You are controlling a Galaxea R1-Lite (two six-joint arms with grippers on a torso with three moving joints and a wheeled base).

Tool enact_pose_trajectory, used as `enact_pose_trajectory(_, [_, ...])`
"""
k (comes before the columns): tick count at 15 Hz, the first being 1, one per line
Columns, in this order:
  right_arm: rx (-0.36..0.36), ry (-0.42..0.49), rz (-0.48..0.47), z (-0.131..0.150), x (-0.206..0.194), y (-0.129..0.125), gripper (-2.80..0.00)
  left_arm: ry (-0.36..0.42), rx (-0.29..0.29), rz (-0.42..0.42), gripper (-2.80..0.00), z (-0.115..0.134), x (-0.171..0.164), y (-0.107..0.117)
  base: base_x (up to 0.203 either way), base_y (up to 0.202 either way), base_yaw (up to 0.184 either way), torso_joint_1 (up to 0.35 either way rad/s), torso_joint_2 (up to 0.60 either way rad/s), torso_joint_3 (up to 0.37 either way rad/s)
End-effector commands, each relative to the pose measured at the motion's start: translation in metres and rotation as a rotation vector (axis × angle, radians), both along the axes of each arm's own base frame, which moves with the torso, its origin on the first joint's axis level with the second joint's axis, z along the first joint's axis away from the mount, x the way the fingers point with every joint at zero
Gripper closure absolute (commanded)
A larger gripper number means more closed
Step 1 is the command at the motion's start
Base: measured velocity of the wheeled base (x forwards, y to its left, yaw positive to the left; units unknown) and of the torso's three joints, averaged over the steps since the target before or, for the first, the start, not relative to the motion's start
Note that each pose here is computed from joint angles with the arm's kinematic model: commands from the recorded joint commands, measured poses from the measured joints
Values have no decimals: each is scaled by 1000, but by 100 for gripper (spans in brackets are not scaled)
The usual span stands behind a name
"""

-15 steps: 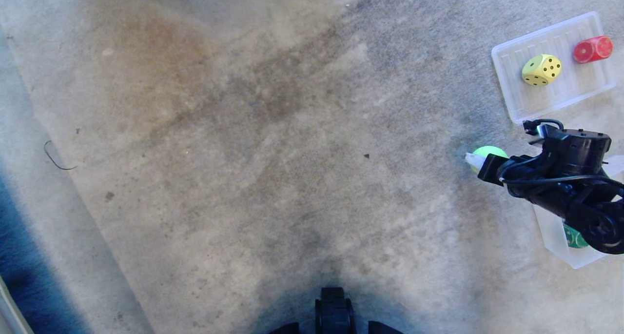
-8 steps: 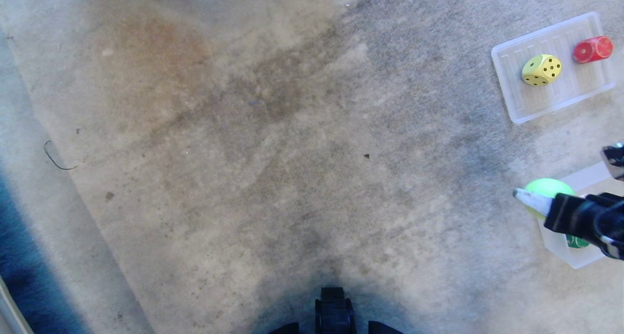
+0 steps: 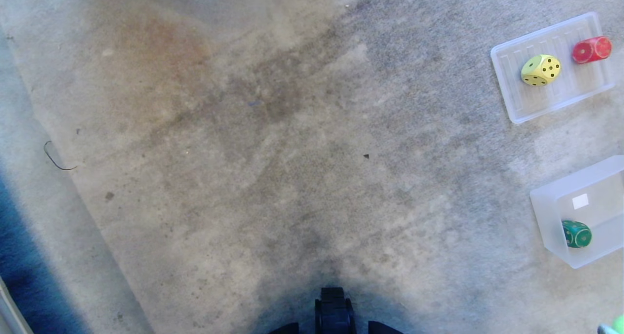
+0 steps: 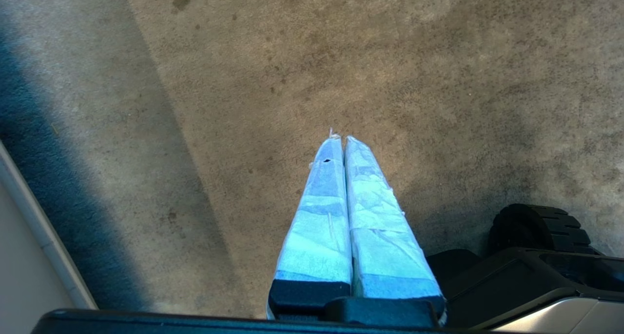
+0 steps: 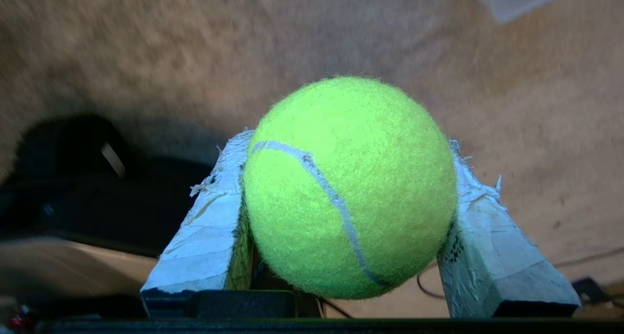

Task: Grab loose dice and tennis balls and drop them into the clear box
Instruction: Put the ball in the box

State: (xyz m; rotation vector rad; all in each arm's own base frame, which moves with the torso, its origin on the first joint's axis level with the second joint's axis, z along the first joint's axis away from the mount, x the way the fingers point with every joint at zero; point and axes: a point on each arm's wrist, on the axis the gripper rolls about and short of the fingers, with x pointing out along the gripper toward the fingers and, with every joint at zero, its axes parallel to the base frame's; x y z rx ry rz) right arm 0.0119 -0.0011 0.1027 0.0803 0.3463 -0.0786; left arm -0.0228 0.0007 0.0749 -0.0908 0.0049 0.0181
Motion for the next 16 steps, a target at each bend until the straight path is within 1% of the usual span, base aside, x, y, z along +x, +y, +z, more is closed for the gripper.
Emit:
enact_pose_trajectory(1, [-18,-133,6,-21,-22,1,0,0,0,1,0,0,0,0,0,0,0,0,0,0])
enact_pose_trajectory(3, [-41,-254,30,-24,-33,1,0,0,-1,1,0,0,0,0,0,0,0,0,0,0])
enact_pose_trajectory(4, [-47,-300,34,-26,-36,1,0,0,-1,1,0,0,0,0,0,0,0,0,0,0])
enact_pose_trajectory(5, [-52,-313,39,-27,-37,1,0,0,-1,1,0,0,0,0,0,0,0,0,0,0])
enact_pose_trajectory(16, [-54,-306,44,-27,-37,0,0,0,-1,1,0,0,0,0,0,0,0,0,0,0])
